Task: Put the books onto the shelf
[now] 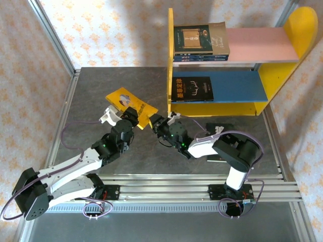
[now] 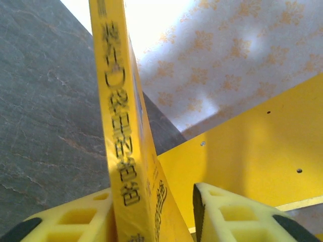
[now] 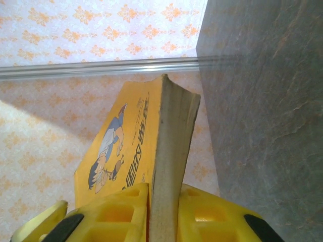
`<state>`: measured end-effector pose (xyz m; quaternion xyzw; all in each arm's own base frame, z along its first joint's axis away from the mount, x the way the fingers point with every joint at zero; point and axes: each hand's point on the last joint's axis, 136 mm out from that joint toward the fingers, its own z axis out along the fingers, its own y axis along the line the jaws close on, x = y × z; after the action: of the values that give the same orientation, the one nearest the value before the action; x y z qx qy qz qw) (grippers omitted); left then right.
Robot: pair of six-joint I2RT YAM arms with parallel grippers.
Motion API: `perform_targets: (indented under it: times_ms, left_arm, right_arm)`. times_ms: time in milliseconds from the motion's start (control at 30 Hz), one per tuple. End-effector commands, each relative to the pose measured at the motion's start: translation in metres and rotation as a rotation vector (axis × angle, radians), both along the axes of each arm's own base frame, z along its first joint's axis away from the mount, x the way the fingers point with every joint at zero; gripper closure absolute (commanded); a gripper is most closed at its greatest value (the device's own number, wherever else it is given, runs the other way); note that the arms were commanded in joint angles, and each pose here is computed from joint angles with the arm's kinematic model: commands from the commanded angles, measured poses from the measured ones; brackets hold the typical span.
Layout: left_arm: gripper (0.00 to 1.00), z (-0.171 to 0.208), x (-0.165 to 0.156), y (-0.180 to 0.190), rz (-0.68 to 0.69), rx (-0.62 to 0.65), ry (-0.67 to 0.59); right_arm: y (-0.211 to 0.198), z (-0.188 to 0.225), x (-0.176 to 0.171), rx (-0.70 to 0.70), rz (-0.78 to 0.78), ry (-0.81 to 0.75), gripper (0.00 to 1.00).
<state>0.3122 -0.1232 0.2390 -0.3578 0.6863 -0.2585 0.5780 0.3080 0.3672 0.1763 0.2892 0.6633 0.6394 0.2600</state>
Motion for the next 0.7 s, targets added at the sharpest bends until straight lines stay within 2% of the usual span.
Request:
perform_targets:
  times_ms: [0, 300, 500, 667]
  left_arm:
    - [0.59, 0.012, -0.008, 0.012, 0.04, -0.008, -0.028]
    - [0.54, 0.017, -0.029, 0.046, 0.12, 0.065, -0.024]
    - [0.53, 0.02, -0.034, 0.054, 0.141, 0.096, -0.024]
    - [0.52, 0.023, -0.031, 0.05, 0.123, 0.134, -0.013]
  right_arm:
    - [-0.017, -0.005, -0.003, -0.066, -0.016, -0.023, 0.84]
    - [-0.044, -0.024, -0.038, -0.296, 0.11, -0.057, 0.85]
    - [-0.08, -0.03, -0.064, -0.442, 0.168, -0.074, 0.85]
    - [-0.123, -0.011, -0.082, -0.531, 0.152, -0.123, 0.86]
